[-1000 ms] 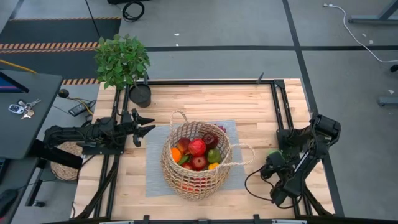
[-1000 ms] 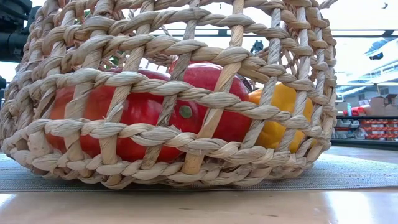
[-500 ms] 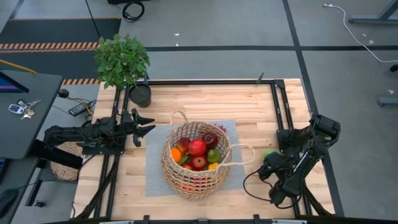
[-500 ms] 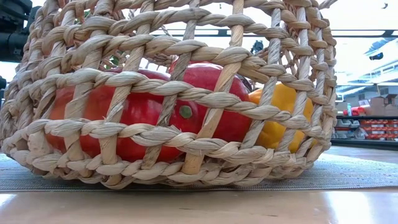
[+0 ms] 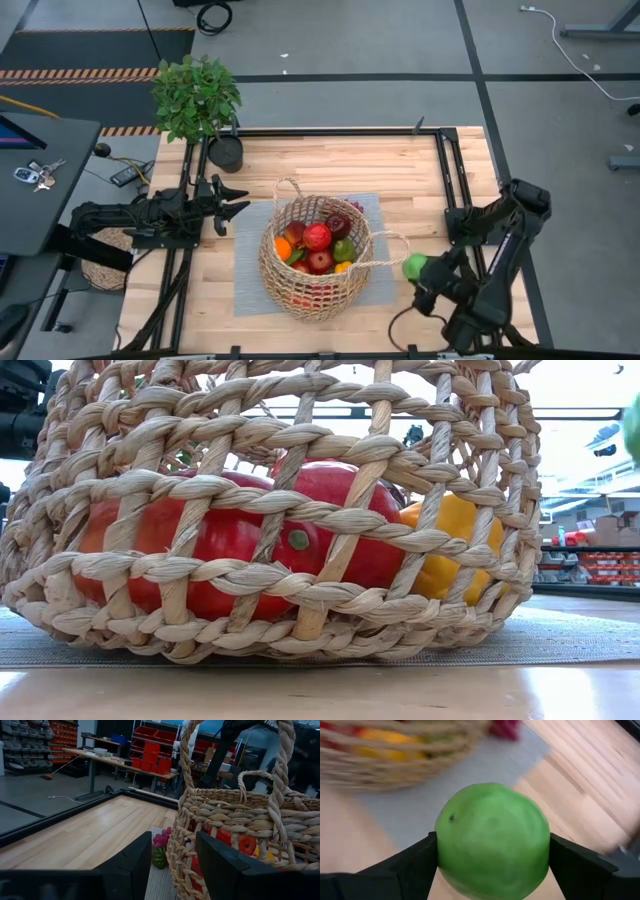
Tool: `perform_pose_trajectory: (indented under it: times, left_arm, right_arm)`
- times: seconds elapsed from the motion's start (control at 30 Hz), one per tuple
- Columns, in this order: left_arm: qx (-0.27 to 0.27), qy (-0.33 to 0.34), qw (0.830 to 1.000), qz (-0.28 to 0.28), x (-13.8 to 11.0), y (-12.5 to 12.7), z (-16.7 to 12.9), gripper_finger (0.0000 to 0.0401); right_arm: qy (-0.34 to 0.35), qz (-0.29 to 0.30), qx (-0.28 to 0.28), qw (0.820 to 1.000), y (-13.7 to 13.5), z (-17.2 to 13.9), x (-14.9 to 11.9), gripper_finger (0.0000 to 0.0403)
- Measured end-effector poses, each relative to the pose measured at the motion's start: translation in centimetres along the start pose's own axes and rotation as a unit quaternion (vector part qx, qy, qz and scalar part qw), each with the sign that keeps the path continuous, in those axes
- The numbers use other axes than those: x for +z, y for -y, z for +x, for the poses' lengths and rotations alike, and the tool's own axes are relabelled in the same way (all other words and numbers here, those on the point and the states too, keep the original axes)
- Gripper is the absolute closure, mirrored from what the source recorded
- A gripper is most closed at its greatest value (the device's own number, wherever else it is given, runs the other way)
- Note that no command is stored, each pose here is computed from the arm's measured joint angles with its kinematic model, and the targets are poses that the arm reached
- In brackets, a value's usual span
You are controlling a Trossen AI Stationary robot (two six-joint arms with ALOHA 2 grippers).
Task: Build produce basket
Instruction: Put the green apple into the basket
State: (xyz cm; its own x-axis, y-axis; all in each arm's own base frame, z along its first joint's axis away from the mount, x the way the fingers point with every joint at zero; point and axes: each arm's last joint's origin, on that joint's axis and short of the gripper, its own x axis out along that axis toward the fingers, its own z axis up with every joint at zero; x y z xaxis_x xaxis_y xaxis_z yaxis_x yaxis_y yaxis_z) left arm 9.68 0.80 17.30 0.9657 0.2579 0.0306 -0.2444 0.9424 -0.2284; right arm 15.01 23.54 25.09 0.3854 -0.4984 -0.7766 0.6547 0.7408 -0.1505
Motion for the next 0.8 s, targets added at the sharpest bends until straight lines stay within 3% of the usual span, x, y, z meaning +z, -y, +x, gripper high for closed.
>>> perform_pose_trajectory:
  times: [0.3,0.5,0.63,0.8]
  left_arm:
    - [0.000,0.000,1.000,0.000,0.0,0.0,0.0,0.0241]
    - [0.000,0.000,1.000,0.000,0.0,0.0,0.0,0.0241]
    - [0.000,0.000,1.000,0.000,0.0,0.0,0.0,0.0241]
    - [0.000,0.000,1.000,0.000,0.0,0.0,0.0,0.0241]
  right_arm:
    - [0.071,-0.114,0.152,0.979,-2.3,-5.4,4.3,0.0057]
    - [0.153,-0.168,0.227,0.947,-3.7,-8.4,8.2,0.0056]
    - [0.205,-0.198,0.239,0.928,-4.2,-9.4,11.2,0.0056]
    - [0.241,-0.243,0.209,0.916,-4.5,-8.0,15.1,0.0056]
